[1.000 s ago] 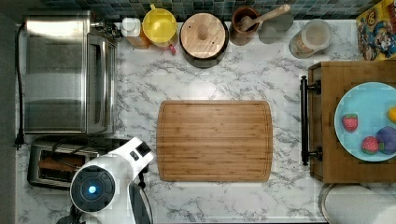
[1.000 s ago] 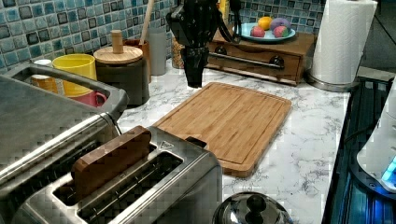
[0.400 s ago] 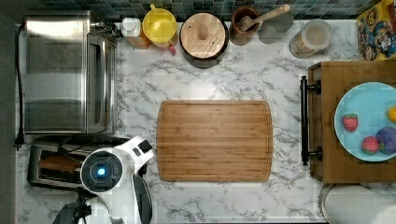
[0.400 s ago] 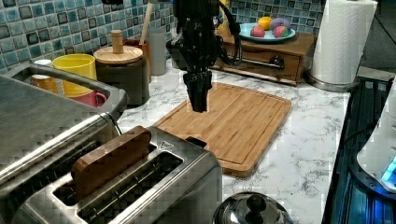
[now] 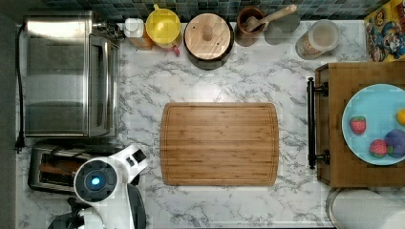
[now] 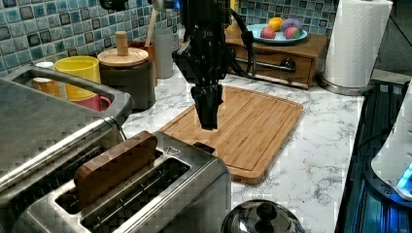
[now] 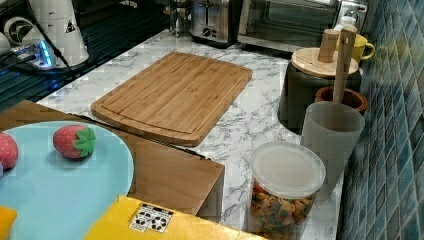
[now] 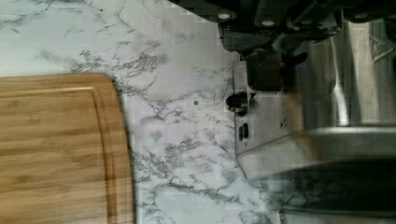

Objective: Turn on the toaster.

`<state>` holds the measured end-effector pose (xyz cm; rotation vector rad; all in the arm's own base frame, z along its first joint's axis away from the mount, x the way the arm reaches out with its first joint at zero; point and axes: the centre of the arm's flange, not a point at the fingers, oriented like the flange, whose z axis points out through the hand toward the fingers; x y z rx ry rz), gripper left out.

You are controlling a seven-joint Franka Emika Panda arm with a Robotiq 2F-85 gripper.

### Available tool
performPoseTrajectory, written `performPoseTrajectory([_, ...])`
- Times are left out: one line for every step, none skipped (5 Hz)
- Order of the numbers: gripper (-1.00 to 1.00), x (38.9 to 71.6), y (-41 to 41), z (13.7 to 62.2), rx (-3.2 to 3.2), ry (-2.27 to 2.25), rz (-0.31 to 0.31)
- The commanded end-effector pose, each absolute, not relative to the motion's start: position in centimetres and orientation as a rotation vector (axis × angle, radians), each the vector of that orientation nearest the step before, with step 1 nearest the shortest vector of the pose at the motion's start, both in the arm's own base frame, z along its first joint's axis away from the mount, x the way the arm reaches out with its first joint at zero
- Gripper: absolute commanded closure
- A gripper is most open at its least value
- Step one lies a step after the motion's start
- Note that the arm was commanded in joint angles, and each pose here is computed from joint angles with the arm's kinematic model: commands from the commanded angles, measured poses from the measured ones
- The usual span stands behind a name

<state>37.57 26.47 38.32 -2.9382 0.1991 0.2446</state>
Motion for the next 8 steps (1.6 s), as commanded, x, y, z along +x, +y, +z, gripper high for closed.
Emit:
performPoseTrajectory([1.00, 36.1, 32.0, 39.3, -2.953, 0.282, 0.157])
performPoseTrajectory([1.00, 36.9, 30.7, 39.9, -2.919, 0.411, 0.077])
performPoseTrajectory([1.00, 38.1, 29.2, 41.4, -2.871, 0.458, 0.092])
performPoseTrajectory([1.00, 38.4, 28.6, 42.4, -2.839, 0.437, 0.110])
performPoseTrajectory([1.00, 39.2, 28.5, 41.2, -2.877, 0.400, 0.110])
performPoseTrajectory([1.00, 39.5, 29.4, 39.1, -2.937, 0.346, 0.191])
performPoseTrajectory([1.00, 39.8, 29.8, 38.3, -2.928, 0.323, 0.233])
performPoseTrajectory([1.00, 39.7, 30.8, 37.2, -2.923, 0.295, 0.261])
